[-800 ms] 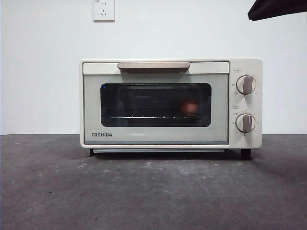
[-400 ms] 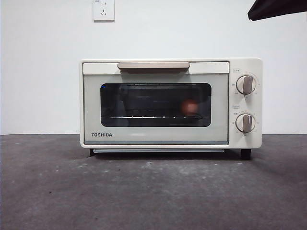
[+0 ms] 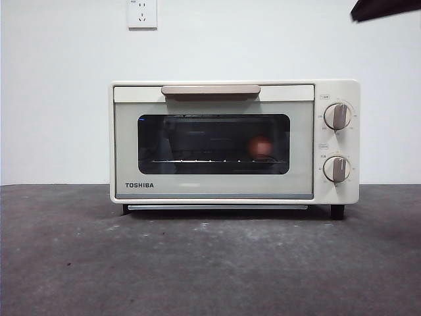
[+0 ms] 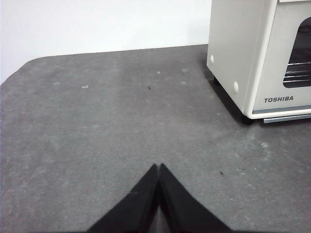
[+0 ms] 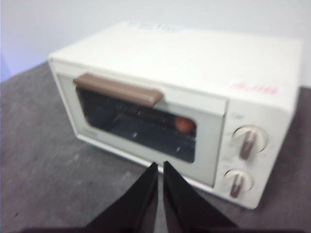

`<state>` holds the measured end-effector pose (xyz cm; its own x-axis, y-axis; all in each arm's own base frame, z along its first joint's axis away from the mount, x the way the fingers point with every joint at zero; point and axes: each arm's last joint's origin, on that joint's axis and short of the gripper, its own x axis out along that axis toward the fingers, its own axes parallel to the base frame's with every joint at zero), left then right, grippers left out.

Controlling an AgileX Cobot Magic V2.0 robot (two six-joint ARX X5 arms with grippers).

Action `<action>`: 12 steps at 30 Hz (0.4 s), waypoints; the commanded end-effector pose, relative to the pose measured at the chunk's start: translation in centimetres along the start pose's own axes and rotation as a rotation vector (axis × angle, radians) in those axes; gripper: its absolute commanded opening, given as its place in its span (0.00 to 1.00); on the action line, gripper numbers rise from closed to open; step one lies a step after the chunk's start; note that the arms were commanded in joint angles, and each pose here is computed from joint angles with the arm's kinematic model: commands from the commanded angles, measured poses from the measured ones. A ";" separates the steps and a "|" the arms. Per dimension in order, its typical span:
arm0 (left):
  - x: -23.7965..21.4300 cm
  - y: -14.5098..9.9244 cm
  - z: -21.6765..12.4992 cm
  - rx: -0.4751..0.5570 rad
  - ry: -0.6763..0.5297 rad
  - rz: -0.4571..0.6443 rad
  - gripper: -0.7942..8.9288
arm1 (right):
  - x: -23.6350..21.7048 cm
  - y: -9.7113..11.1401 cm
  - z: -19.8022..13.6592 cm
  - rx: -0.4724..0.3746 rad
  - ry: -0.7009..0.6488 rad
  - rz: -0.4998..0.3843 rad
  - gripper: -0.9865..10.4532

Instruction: Eggoven

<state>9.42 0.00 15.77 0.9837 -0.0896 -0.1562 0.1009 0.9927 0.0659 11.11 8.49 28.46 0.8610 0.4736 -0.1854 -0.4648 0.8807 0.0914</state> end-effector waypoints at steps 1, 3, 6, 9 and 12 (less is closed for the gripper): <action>0.2 0.0 -0.8 -0.011 0.036 -0.003 0.09 | -0.7 -0.7 0.6 -0.048 -0.056 -0.061 0.09; 0.2 0.0 -0.8 -0.011 0.036 -0.003 0.09 | -1.2 -1.7 0.7 -0.034 -0.083 -0.126 0.09; 0.2 0.0 -0.8 -0.011 0.036 -0.003 0.09 | -1.9 -3.3 0.3 -0.013 -0.111 -0.249 0.09; 0.2 0.0 -0.8 -0.011 0.036 -0.003 0.09 | -2.6 -4.7 -0.4 -0.002 -0.137 -0.365 0.09; 0.2 0.0 -0.8 -0.011 0.036 -0.003 0.09 | -3.3 -5.7 -1.7 -0.028 -0.178 -0.461 0.09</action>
<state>9.42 -0.01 15.77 0.9836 -0.0900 -0.1562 0.1013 0.9927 0.0659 10.65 2.05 26.92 0.9980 0.0398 -0.0487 -0.0379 0.9985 0.0389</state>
